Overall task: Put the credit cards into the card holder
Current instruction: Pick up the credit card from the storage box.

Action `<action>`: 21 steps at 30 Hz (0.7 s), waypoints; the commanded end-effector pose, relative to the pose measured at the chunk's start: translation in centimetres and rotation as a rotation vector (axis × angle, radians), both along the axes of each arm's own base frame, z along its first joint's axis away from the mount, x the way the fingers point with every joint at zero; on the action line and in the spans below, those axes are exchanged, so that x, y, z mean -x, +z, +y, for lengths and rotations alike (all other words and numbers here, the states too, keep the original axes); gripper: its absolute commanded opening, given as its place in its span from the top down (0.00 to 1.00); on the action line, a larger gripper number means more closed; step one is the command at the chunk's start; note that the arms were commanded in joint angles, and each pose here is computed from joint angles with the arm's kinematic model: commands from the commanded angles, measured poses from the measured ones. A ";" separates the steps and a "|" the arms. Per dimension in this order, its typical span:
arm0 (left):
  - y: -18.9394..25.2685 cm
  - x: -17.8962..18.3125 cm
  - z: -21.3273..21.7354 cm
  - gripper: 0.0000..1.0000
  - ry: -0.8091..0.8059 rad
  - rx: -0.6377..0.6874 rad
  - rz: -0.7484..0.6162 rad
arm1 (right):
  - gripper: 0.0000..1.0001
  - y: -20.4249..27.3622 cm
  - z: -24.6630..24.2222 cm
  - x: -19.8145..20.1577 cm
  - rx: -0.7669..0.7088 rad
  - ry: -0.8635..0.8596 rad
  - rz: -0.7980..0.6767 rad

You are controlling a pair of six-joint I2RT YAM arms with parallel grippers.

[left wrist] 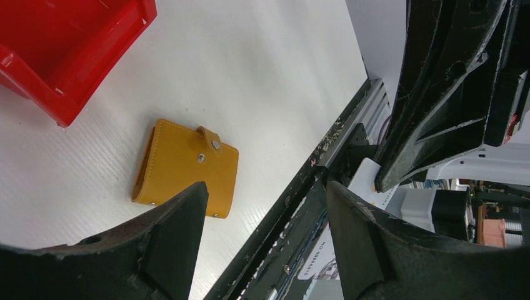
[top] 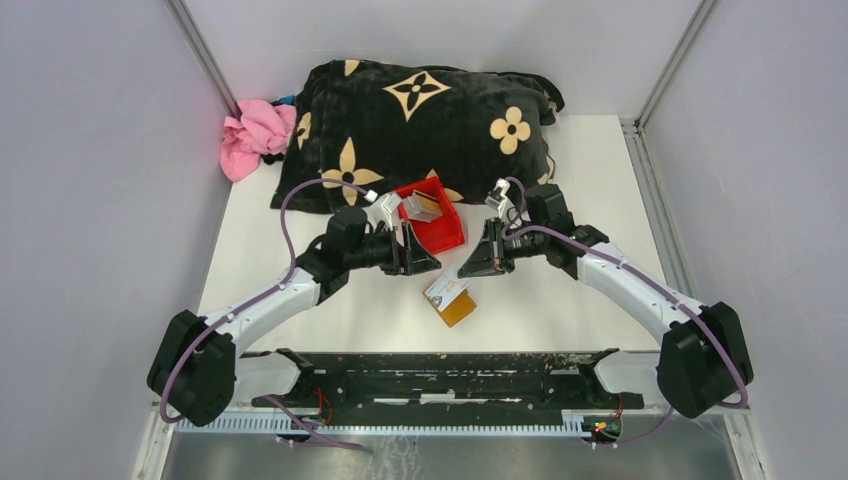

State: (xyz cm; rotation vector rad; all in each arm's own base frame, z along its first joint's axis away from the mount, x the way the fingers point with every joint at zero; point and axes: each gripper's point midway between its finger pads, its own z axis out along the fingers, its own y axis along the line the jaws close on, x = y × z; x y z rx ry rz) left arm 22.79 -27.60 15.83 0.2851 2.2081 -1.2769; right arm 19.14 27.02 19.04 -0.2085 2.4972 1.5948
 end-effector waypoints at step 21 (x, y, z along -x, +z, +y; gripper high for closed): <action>2.1 1.7 -1.9 0.39 -0.140 0.106 0.107 | 0.99 0.5 1.6 -3.0 -0.142 0.017 -0.006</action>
